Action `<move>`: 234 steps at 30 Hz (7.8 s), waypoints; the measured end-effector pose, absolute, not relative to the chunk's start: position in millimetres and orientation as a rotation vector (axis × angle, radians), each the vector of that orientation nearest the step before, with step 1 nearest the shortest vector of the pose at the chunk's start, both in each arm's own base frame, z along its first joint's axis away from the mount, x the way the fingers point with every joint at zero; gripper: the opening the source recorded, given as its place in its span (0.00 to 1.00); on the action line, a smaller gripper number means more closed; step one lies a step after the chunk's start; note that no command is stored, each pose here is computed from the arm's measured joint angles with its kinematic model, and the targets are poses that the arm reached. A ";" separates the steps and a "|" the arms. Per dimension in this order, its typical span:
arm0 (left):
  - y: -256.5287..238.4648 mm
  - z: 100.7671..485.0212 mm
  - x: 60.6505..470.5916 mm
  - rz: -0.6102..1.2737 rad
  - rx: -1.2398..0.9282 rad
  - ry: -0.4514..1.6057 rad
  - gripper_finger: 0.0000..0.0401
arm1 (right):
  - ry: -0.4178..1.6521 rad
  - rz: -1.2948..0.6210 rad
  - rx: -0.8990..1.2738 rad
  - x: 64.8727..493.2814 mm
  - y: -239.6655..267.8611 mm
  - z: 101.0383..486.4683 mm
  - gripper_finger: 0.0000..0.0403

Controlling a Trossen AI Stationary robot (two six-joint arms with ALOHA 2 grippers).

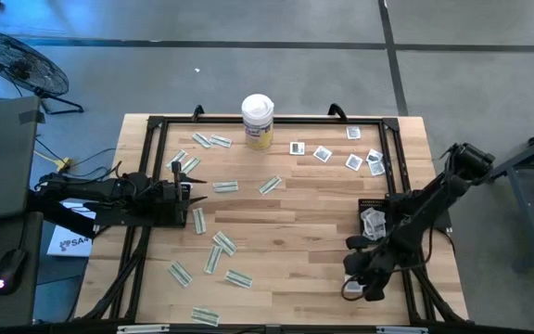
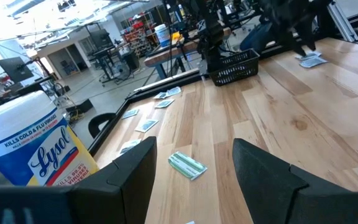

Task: Pick & Place First Aid Supplies
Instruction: Put the towelette pack into the right black basket

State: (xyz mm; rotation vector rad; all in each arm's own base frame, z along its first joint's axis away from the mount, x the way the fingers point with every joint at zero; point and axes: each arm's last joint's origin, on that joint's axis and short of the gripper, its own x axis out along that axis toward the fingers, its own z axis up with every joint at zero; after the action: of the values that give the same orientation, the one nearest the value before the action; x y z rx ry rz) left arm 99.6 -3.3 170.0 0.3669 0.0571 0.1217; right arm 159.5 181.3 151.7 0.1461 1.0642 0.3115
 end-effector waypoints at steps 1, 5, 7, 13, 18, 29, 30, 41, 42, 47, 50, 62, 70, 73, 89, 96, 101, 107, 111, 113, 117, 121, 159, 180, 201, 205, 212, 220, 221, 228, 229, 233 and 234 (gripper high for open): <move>-3.3 170.0 99.6 0.121 0.367 0.057 0.51 | 1.061 0.316 0.145 158.0 179.5 147.6 0.25; -3.3 170.0 99.6 0.122 0.367 0.057 0.51 | 1.034 0.339 0.138 152.4 172.9 133.2 0.25; -3.3 170.0 99.6 0.122 0.367 0.057 0.51 | 0.998 0.367 0.125 150.4 170.3 127.5 0.25; -3.3 170.0 99.7 0.122 0.367 0.058 0.51 | 0.923 0.441 0.044 146.7 168.8 121.7 0.25; -3.3 170.0 99.6 0.122 0.367 0.057 0.51 | 0.886 0.445 0.014 148.8 174.9 128.3 0.25; -3.3 170.0 99.6 0.122 0.367 0.058 0.51 | 0.984 0.387 -0.136 165.9 197.2 152.2 0.24; -3.3 170.0 99.6 0.123 0.367 0.058 0.51 | 1.016 0.385 -0.151 168.7 200.9 151.2 0.24; -3.3 169.9 99.6 0.123 0.367 0.058 0.51 | 1.236 0.306 -0.243 187.8 210.0 138.4 0.24; -3.3 169.9 99.6 0.123 0.367 0.059 0.51 | 1.235 0.304 -0.240 188.8 209.8 138.9 0.24; -3.3 169.9 99.6 0.122 0.367 0.058 0.51 | 1.246 0.295 -0.227 191.9 204.9 137.0 0.24; -3.3 169.9 99.6 0.122 0.367 0.059 0.51 | 1.261 0.277 -0.217 191.8 198.2 131.9 0.24; -3.3 169.8 99.6 0.123 0.367 0.059 0.51 | 1.179 0.112 -0.239 220.8 159.7 124.6 0.24; -3.3 169.9 99.6 0.122 0.367 0.059 0.51 | 1.223 0.107 -0.166 235.8 137.0 124.1 0.24; -3.3 169.9 99.6 0.122 0.367 0.059 0.51 | 1.254 0.121 -0.120 238.5 130.9 123.5 0.24; -3.3 169.8 99.6 0.122 0.367 0.059 0.51 | 1.283 0.134 -0.071 234.0 111.2 111.0 0.11; -3.3 169.8 99.6 0.122 0.367 0.059 0.51 | 1.264 0.120 -0.094 236.4 111.7 114.0 0.03; -3.3 169.9 99.6 0.122 0.367 0.059 0.51 | 1.215 0.126 -0.090 237.3 111.7 134.2 0.01; -3.3 169.8 99.6 0.122 0.367 0.059 0.51 | 1.147 0.124 -0.062 224.5 107.6 168.8 0.00; -3.3 169.9 99.6 0.122 0.367 0.059 0.51 | 1.180 0.038 0.008 203.7 96.5 190.0 0.00; -3.3 169.8 99.6 0.121 0.367 0.059 0.51 | 1.252 -0.020 0.014 186.7 89.0 197.1 0.00; -3.3 169.8 99.6 0.120 0.367 0.059 0.51 | 1.353 -0.198 0.042 154.0 73.7 210.9 0.00; -3.3 169.8 99.7 0.120 0.367 0.059 0.51 | 1.405 -0.360 0.109 132.0 65.2 218.2 0.00; -3.3 170.0 99.6 0.119 0.367 0.058 0.51 | 1.095 -0.090 0.386 169.4 144.5 222.2 0.10; -3.3 170.0 99.6 0.120 0.367 0.058 0.51 | 1.490 -0.043 0.256 144.6 225.8 158.5 0.23; -3.4 170.0 99.6 0.119 0.367 0.058 0.51 | 1.439 0.160 -0.055 146.4 224.1 140.7 0.21; -3.4 170.0 99.6 0.119 0.367 0.058 0.51 | 1.453 0.126 -0.030 146.8 225.0 136.7 0.21; -3.3 170.0 99.6 0.120 0.367 0.058 0.51 | 1.448 0.143 -0.029 146.3 224.4 131.8 0.20; -3.4 169.9 99.6 0.119 0.367 0.058 0.51 | 1.430 0.133 -0.023 141.4 216.2 120.0 0.19; -3.3 170.0 99.6 0.120 0.367 0.058 0.51 | 1.428 0.130 -0.026 141.3 215.9 119.6 0.18; -3.4 170.0 99.6 0.119 0.367 0.058 0.51 | 1.428 0.099 -0.011 142.1 213.9 119.4 0.02; -3.4 170.0 99.6 0.119 0.367 0.058 0.51 | 1.427 0.098 -0.012 142.2 213.9 119.4 0.01; -3.3 170.0 99.6 0.120 0.367 0.058 0.51 | 1.425 0.052 0.002 143.0 214.2 125.0 0.02; -3.3 170.0 99.6 0.120 0.367 0.058 0.51 | 1.416 0.045 0.004 143.9 214.7 130.3 0.01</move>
State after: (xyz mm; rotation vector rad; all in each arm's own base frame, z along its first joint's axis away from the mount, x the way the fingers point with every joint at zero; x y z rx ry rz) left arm 99.6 -3.3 170.0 0.3671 0.0579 0.1197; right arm 143.9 214.7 130.3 0.0039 1.4162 0.0449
